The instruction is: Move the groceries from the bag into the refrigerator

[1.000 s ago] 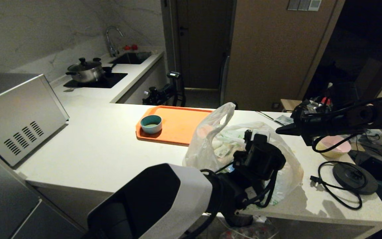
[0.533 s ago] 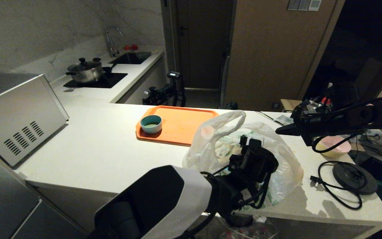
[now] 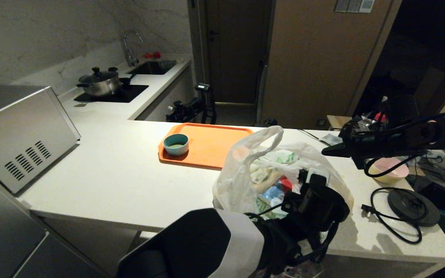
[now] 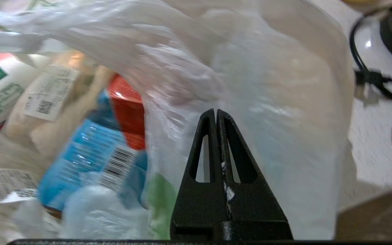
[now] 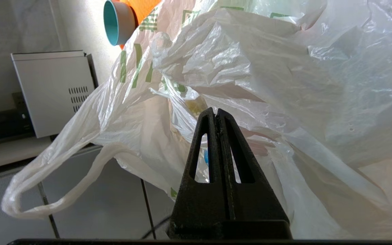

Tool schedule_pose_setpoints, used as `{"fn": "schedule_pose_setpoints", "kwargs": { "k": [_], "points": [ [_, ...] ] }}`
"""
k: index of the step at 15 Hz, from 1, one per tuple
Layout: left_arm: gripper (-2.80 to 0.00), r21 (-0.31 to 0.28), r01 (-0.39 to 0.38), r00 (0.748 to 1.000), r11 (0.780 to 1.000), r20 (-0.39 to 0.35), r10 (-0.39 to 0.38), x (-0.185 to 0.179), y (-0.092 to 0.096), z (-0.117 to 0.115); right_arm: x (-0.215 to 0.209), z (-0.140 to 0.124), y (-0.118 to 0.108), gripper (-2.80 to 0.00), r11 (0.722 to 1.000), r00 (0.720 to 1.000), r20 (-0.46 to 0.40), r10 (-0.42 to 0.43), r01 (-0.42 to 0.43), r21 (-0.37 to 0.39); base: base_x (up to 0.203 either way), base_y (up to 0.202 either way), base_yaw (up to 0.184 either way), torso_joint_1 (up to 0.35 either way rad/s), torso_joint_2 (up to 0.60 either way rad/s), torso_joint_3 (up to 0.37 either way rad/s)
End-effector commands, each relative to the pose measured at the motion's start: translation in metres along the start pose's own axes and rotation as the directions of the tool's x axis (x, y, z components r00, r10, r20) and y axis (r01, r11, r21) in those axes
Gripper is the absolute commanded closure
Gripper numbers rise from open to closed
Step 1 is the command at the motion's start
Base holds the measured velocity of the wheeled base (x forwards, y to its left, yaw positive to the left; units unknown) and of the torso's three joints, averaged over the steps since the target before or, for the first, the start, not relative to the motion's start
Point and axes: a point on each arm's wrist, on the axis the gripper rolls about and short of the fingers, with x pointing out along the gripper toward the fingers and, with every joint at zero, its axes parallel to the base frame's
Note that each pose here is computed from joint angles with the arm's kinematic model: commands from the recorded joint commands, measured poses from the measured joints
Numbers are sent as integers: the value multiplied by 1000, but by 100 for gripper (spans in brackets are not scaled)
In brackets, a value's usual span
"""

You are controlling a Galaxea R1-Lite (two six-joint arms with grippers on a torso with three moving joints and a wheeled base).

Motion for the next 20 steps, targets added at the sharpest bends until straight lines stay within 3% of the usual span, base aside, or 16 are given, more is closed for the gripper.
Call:
{"fn": "schedule_pose_setpoints", "kwargs": {
  "k": [1,6,8,11,16,20],
  "points": [
    [0,18,-7,1000,1000,-1,7,2,0,-5,0,0,0,0,1000,1000,-2,3,-3,4,0,0,0,0,0,0],
    [0,-27,-56,997,998,52,58,5,28,30,1,0,0,0,1000,1000,-4,3,-3,4,0,0,0,0,0,0],
    [0,-21,-112,993,994,38,112,17,45,23,0,0,1,0,1000,1000,-3,4,-4,3,0,0,0,0,0,0],
    [0,38,-145,989,989,2,146,27,48,0,0,-1,0,0,1000,1000,-4,3,-3,4,0,0,0,0,0,0],
    [0,45,-106,994,993,45,104,19,24,-5,2,-2,-4,0,1000,1000,-13,-5,5,14,0,0,0,0,0,0],
    [0,57,-36,998,998,49,33,1,-7,-7,1,-2,-2,0,1000,1000,-9,-2,2,12,0,0,0,0,0,0]
  ]
}}
